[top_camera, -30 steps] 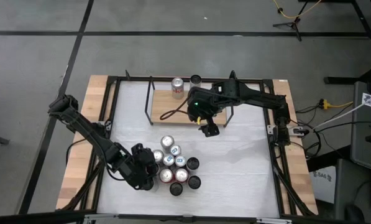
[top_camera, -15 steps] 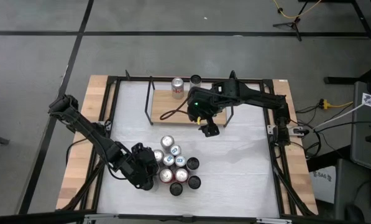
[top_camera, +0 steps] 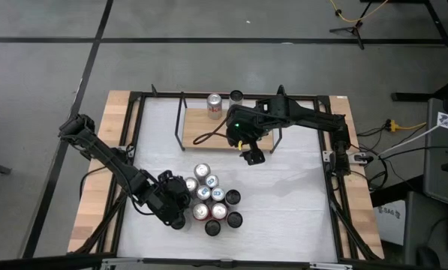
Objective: Place canned beverage on shelf
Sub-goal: Put the white yellow soda can onto the shelf aligned with the other white yellow soda can
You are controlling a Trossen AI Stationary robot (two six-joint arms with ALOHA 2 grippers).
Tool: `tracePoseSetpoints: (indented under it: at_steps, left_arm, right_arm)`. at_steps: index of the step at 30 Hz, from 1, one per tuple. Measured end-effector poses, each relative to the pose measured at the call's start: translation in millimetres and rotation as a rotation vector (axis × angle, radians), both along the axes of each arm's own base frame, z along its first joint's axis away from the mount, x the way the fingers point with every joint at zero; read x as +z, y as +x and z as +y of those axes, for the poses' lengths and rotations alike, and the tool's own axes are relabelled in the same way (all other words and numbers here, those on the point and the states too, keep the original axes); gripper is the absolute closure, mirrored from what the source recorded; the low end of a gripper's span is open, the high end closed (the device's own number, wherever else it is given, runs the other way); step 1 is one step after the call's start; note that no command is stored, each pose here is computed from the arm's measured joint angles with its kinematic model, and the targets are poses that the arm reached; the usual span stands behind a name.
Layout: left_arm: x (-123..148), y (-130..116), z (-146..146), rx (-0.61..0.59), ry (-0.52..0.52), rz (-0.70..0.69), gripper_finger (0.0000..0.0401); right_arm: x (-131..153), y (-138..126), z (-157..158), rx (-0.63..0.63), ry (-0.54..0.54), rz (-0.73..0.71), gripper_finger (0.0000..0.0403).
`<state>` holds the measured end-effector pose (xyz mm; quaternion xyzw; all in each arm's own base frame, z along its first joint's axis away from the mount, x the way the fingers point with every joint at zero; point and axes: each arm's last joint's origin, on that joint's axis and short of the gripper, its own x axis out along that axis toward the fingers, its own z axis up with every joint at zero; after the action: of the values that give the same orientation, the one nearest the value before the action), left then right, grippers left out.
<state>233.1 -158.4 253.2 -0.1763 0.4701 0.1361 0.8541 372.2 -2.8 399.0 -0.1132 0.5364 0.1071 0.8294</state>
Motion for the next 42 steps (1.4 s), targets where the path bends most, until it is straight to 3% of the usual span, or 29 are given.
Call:
tracePoseSetpoints:
  at_steps: [8,27,42]
  left_arm:
    - [0.9,-0.5,0.3,0.0,-0.003,-0.003,0.014]
    - [4.0,-1.8,0.6,-0.011,-0.02,0.005,0.0143]
    - [60.3,5.5,5.5,-0.048,-0.007,-0.036,0.0144]
  right_arm:
    - [0.0,0.0,0.0,0.0,0.0,0.0,0.004]
    - [0.0,-0.1,-0.1,0.0,0.0,0.001,0.004]
    - [14.2,-19.7,-0.3,-0.002,0.0,0.01,0.004]
